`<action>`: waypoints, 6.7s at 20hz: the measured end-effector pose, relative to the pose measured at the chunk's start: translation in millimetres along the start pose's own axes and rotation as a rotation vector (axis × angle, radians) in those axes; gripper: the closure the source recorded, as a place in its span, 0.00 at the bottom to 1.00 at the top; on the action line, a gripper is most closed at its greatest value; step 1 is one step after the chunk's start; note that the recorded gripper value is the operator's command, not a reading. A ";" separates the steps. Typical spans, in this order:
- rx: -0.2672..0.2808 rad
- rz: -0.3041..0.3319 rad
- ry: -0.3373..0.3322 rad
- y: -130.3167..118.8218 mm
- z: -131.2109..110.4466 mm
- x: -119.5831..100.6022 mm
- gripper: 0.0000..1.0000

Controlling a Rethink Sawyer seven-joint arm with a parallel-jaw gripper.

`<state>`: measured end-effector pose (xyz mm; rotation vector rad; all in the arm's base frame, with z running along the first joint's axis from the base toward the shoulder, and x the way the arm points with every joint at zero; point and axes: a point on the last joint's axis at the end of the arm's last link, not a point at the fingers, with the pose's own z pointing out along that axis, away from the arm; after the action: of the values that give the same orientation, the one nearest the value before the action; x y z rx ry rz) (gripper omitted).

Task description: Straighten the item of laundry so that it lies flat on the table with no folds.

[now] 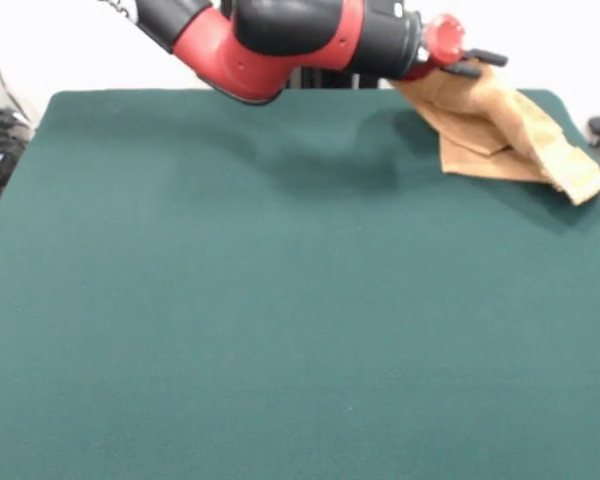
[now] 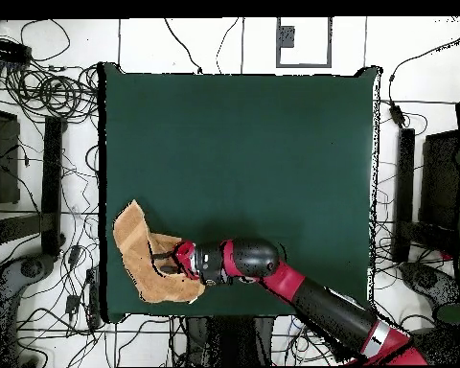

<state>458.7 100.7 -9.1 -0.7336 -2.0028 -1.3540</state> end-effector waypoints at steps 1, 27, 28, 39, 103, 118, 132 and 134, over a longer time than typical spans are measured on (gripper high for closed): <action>0.002 -0.002 0.004 0.7 -0.2 0.5 0.00; 0.108 -0.060 -0.066 11.3 -26.4 -34.1 0.00; 0.119 -0.069 -0.071 11.0 -25.3 -35.1 0.00; 0.347 -0.311 -0.236 6.1 -2.1 -72.6 0.00; 1.296 -0.599 -1.517 15.5 -63.4 -107.9 0.00; 1.110 -0.489 -1.497 8.5 -128.9 -128.7 0.00; 0.894 -0.689 -0.922 36.1 -175.4 -148.8 0.00; 0.856 -0.634 -0.928 38.5 -178.0 -151.1 0.00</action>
<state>618.1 -70.4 -45.2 -0.3065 -3.3851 -0.2125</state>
